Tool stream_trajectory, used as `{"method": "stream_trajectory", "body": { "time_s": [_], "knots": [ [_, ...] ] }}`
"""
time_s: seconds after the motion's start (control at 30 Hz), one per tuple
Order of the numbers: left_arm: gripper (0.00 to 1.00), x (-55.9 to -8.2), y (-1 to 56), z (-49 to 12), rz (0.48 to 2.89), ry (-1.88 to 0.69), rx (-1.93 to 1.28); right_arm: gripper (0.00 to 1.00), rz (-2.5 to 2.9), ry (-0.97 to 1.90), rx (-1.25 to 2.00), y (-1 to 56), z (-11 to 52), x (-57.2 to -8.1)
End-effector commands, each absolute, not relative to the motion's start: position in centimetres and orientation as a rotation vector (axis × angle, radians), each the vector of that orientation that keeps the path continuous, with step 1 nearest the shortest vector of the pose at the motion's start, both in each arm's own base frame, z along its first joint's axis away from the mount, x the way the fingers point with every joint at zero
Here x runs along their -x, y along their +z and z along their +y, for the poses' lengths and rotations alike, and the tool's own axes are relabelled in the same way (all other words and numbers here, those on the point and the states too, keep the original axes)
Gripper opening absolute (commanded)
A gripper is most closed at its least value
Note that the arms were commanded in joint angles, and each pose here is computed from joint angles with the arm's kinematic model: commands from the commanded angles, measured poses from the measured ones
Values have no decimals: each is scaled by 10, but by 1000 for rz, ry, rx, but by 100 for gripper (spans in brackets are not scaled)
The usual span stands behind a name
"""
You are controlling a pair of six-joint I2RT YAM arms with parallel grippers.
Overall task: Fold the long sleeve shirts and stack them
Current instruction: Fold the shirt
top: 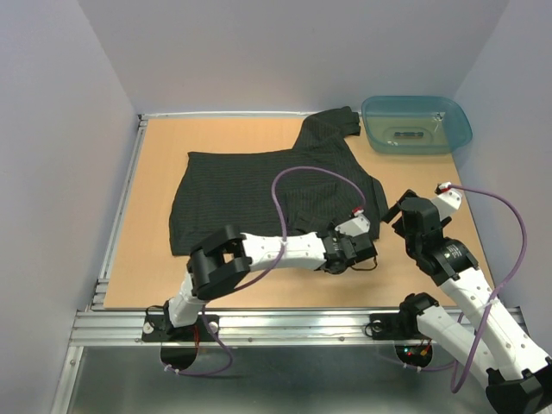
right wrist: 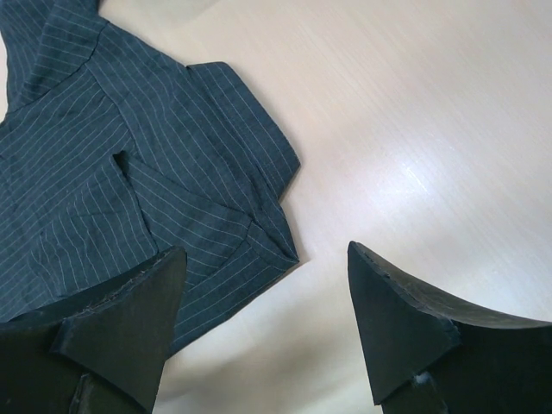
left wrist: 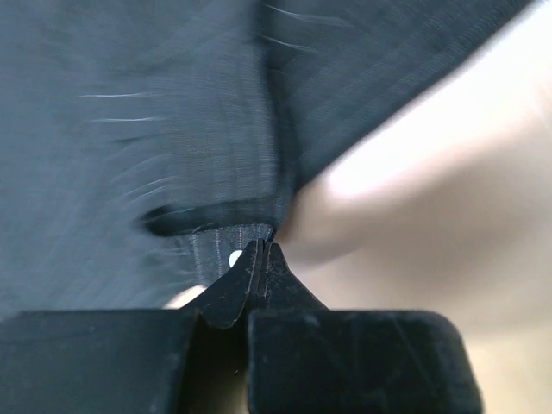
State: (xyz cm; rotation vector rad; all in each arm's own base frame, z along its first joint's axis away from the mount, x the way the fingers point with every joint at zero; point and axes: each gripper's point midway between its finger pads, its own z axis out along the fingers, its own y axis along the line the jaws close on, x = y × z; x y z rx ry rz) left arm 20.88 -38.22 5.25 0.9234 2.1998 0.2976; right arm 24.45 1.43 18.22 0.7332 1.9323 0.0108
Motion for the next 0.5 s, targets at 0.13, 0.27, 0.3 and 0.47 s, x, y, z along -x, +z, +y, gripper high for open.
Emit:
{"method": "stream_trajectory", "body": {
  "time_s": [0.13, 0.27, 0.3, 0.47],
  "knots": [
    [0, -280, 202, -296, 2007, 336, -576, 80, 1853, 48, -754, 208, 13, -250],
    [0, -299, 214, -255, 2022, 329, -485, 80, 1859, 64, -744, 208, 16, -250],
    [0, -303, 217, -251, 2012, 314, -469, 80, 1863, 70, -739, 208, 18, -251],
    [0, -313, 235, -220, 1966, 326, -461, 80, 1940, 175, -622, 199, 45, -261]
  ]
}}
